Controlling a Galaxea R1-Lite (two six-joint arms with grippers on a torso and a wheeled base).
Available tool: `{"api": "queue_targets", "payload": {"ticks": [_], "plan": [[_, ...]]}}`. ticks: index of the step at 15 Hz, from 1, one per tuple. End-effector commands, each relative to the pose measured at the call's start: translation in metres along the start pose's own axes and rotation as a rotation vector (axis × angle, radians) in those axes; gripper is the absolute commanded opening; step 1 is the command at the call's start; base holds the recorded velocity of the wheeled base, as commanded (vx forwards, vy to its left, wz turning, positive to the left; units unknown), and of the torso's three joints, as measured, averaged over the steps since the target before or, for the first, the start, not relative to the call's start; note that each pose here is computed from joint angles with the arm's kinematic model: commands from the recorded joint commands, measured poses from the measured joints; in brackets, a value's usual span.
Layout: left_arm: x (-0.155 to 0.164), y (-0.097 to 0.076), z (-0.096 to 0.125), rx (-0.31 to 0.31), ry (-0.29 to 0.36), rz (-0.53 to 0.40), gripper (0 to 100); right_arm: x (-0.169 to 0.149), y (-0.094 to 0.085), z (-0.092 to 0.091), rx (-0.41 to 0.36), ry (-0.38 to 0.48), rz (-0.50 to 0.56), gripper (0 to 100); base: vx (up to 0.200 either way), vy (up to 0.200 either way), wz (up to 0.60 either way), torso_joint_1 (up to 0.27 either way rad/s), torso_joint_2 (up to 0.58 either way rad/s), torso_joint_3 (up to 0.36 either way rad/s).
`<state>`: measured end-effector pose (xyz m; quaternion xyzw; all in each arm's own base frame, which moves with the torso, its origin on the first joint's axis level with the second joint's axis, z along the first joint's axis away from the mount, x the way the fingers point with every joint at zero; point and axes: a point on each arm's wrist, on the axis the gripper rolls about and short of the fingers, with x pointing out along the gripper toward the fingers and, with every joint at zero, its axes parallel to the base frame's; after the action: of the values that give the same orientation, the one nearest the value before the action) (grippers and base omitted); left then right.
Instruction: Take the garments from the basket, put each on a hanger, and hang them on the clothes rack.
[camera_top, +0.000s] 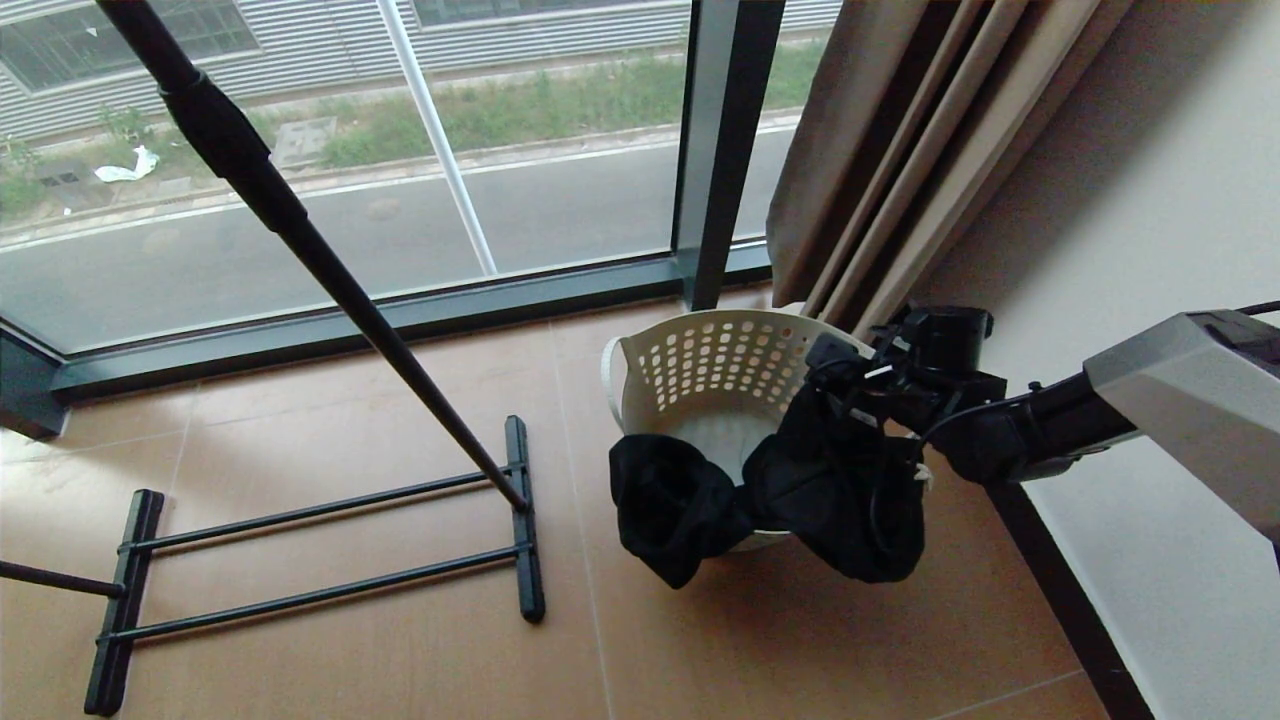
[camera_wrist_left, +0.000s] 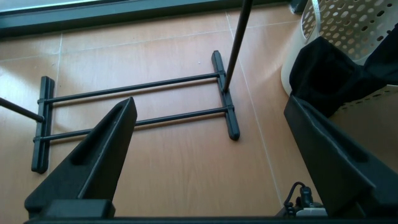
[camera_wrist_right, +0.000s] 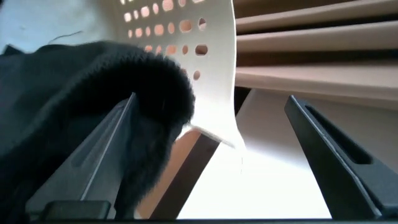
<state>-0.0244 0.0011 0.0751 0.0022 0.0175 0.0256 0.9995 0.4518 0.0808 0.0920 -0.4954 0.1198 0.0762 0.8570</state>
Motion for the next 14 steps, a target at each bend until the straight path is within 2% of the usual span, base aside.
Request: {"api": "queue_targets", "payload": {"ticks": [1,7,8,9,11,12,13,14], "plan": [[0.0,0.0,0.0,-0.001,0.0,0.001,100,0.012,0.006,-0.002,-0.006,0.013,0.004,100,0.0,0.0,0.0,0.0,0.0,0.0],[0.0,0.0,0.0,0.001,0.002,0.001,100,0.019,0.001,0.001,-0.001,0.01,-0.012,100,0.0,0.0,0.0,0.0,0.0,0.0],[0.0,0.0,0.0,-0.001,0.0,0.001,100,0.017,0.0,0.0,0.001,0.027,-0.021,0,0.0,0.0,0.0,0.0,0.0,0.0],[0.0,0.0,0.0,0.0,0.002,0.001,100,0.012,0.001,0.0,0.0,0.027,-0.016,0,0.0,0.0,0.0,0.0,0.0,0.0],[0.0,0.0,0.0,-0.001,0.0,0.002,100,-0.018,-0.017,0.009,0.011,0.015,-0.027,0,0.0,0.0,0.0,0.0,0.0,0.0],[0.0,0.0,0.0,-0.001,0.0,0.002,100,-0.018,-0.017,0.009,0.011,0.015,-0.027,0,0.0,0.0,0.0,0.0,0.0,0.0],[0.0,0.0,0.0,-0.001,0.0,0.001,100,-0.058,-0.027,0.025,0.044,-0.02,-0.023,0,0.0,0.0,0.0,0.0,0.0,0.0],[0.0,0.0,0.0,-0.001,0.0,0.001,100,-0.09,-0.035,0.032,0.075,-0.025,-0.025,0,0.0,0.0,0.0,0.0,0.0,0.0]]}}
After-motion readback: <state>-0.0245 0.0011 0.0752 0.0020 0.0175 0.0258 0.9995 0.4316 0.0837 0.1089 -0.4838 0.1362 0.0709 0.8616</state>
